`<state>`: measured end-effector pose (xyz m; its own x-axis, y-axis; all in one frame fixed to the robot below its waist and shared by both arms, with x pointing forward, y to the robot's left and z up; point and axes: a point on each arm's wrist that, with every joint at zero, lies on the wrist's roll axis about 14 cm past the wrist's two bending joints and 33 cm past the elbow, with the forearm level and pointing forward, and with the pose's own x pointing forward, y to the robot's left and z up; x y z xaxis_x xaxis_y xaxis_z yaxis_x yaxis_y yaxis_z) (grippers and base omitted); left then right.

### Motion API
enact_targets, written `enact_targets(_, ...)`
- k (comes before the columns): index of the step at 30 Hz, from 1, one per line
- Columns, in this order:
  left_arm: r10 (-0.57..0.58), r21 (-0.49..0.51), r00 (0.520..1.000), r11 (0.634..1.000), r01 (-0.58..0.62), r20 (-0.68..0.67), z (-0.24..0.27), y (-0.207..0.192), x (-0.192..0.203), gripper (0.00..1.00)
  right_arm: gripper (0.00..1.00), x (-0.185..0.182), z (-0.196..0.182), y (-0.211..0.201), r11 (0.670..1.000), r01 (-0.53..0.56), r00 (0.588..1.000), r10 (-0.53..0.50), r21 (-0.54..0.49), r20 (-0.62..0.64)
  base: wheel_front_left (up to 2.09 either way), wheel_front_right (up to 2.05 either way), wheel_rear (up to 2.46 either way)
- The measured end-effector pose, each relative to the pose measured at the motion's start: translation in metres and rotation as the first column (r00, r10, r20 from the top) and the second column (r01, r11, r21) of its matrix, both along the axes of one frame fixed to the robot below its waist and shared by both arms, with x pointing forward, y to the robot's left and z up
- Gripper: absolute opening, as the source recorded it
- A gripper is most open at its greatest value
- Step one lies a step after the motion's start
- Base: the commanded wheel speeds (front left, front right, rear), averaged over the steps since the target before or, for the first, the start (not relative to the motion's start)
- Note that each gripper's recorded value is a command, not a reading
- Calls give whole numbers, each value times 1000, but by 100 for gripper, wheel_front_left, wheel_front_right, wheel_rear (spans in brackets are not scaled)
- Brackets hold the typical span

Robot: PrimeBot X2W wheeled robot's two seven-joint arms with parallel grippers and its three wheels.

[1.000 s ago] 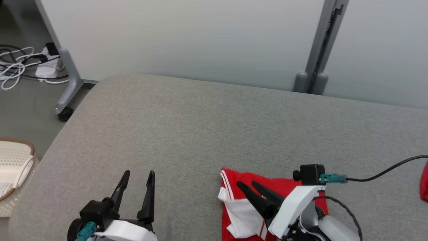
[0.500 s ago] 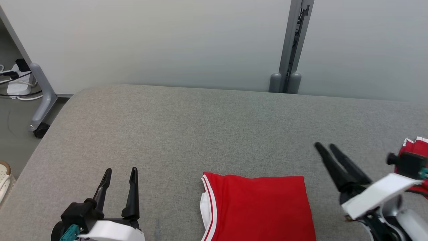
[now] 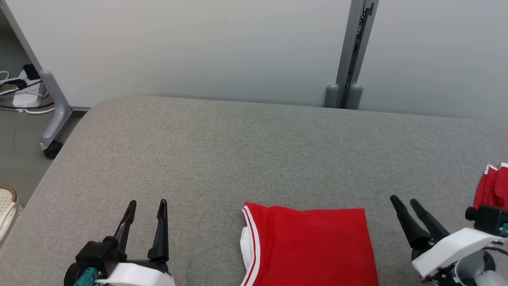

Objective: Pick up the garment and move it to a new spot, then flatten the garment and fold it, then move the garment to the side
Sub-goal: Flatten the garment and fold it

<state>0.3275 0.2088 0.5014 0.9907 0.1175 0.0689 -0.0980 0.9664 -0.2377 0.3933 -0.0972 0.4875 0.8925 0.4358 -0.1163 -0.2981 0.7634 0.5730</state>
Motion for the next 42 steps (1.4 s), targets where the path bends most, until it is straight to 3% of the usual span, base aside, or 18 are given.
enact_targets(10,-3,1,1000,1000,3,11,4,-2,0,100,100,9,43,-59,982,179,966,-163,-63,203,0,0,0)
enact_targets(15,-7,3,999,1000,7,40,13,-2,3,100,100,2,68,-92,949,305,906,-261,-85,333,0,0,0)
enact_targets(21,-25,24,999,999,24,42,13,-7,2,100,100,-18,57,-122,889,428,857,-342,-163,387,0,0,0)
enact_targets(26,-58,62,997,997,55,47,16,-16,6,100,100,-30,36,-123,865,443,864,-343,-234,367,0,0,0)
enact_targets(42,-90,97,996,992,86,29,12,-24,8,100,100,-34,15,-104,871,392,897,-291,-295,332,0,0,0)
